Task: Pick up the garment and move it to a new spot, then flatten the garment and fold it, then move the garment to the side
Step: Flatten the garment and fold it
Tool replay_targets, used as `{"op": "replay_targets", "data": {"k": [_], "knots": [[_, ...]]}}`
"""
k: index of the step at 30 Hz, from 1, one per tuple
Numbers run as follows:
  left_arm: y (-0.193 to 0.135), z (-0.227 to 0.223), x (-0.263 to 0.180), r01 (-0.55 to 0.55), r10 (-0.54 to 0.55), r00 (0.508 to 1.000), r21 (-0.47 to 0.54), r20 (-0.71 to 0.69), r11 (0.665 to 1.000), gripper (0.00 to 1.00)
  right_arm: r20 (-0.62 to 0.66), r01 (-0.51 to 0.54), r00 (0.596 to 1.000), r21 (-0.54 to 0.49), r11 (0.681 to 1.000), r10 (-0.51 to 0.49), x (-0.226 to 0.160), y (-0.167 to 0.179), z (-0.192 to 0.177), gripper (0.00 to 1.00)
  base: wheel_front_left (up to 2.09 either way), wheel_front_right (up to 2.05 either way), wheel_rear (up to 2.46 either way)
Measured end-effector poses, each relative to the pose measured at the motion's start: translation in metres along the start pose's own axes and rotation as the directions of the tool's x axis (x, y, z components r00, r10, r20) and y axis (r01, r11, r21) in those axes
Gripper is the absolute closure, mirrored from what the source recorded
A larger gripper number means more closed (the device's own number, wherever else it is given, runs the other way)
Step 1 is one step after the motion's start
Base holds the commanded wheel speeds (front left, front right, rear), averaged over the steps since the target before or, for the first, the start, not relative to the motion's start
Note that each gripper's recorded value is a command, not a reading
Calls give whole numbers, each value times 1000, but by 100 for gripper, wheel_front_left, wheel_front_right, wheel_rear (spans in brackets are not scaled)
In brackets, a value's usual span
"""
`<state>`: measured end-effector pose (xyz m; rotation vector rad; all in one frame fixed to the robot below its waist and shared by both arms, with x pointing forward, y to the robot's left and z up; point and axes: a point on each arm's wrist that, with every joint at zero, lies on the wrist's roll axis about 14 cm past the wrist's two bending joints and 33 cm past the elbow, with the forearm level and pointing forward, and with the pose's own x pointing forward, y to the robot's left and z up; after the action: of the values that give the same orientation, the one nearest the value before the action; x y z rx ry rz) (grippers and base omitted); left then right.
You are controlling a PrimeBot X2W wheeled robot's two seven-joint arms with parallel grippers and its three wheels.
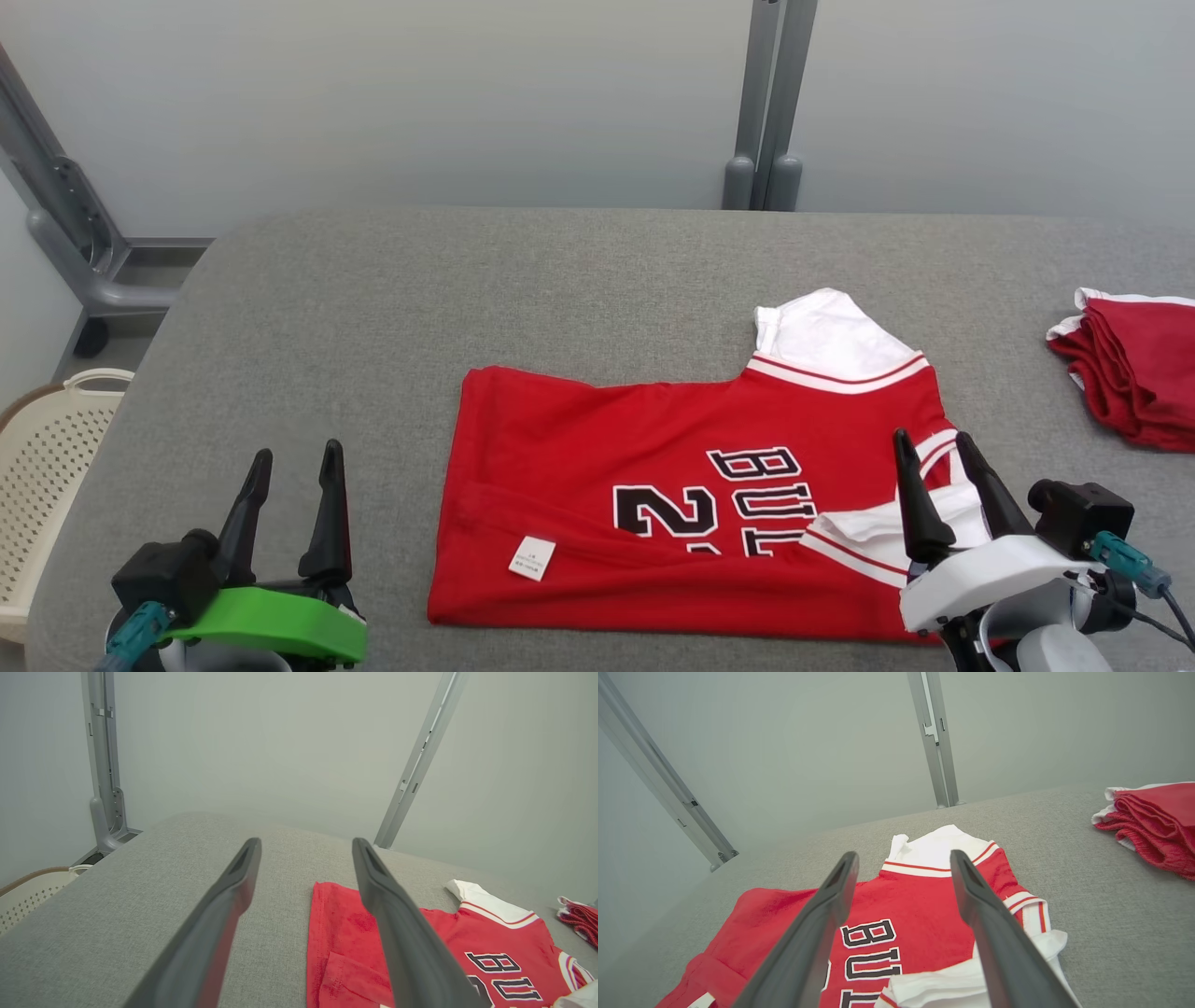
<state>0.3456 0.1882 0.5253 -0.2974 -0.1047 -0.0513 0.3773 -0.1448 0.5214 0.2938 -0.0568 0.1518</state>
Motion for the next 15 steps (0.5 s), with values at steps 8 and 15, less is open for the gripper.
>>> {"op": "replay_targets", "data": {"k": [8,15], "knots": [[-6,1,-3,29,-29,999,-26,32,999,0,5,-6,1000,9,1000,6,1,2,-6,0,0,0,0],[-12,-24,-14,26,-27,999,-29,-30,999,0,-43,8,999,-55,998,-11,-4,-5,-19,0,0,0,0]]}}
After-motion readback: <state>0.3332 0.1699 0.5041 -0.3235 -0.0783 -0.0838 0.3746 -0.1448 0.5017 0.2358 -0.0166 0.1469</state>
